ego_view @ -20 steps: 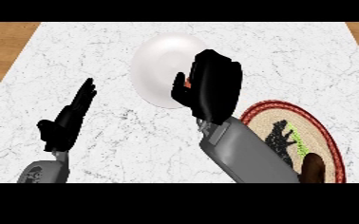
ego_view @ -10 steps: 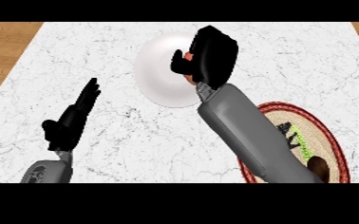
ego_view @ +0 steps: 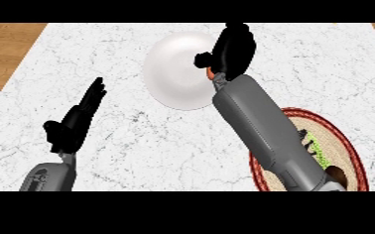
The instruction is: Pick the squash from the placemat and place it in the plate
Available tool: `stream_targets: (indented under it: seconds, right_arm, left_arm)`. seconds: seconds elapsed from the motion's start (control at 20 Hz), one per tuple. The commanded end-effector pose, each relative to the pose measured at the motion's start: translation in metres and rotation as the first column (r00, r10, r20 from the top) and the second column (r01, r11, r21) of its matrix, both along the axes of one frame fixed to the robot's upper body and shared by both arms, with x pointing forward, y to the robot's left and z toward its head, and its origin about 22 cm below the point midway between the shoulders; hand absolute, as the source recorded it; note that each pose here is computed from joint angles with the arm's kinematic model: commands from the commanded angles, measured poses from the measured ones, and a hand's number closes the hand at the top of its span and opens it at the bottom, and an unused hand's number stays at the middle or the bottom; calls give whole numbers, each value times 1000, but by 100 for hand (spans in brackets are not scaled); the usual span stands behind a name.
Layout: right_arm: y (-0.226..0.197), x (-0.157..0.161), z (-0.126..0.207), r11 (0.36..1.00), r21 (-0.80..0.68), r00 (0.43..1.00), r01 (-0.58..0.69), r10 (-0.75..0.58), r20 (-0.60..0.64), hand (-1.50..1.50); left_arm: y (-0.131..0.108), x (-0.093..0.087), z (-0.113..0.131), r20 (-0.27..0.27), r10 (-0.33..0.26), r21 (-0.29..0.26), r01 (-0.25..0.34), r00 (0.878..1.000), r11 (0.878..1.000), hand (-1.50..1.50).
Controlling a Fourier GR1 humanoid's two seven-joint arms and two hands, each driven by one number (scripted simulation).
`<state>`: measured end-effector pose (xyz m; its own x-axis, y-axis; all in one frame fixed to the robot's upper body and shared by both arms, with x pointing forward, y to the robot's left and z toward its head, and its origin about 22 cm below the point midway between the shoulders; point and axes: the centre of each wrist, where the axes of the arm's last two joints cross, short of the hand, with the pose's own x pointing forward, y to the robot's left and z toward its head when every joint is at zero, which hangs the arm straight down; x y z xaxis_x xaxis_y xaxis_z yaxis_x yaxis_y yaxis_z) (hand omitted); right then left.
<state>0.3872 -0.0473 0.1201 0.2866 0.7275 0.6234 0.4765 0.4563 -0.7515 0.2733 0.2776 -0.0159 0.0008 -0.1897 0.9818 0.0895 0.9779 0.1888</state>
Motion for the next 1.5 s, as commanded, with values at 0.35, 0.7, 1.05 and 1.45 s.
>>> stream_targets:
  seconds: [0.35, 0.7, 1.05, 1.45]
  right_arm:
    - [-11, -4, -3, 872, 487, 928, 56, -225, 296, -150]
    - [-24, -74, -62, 852, 523, 915, -14, -201, 351, -150]
    - [-57, -138, -101, 882, 465, 931, -77, -104, 351, -150]
    - [-76, -170, -127, 899, 435, 943, -59, -92, 319, -150]
  left_arm:
    - [8, -7, -3, -11, 27, -5, -27, 1000, 1000, 0]
    - [34, -19, -9, -44, 97, 8, -97, 994, 995, 0]
    - [22, -14, -9, -20, 102, -5, -102, 995, 995, 0]
    - [16, -23, -12, -19, 108, -13, -108, 994, 994, 0]
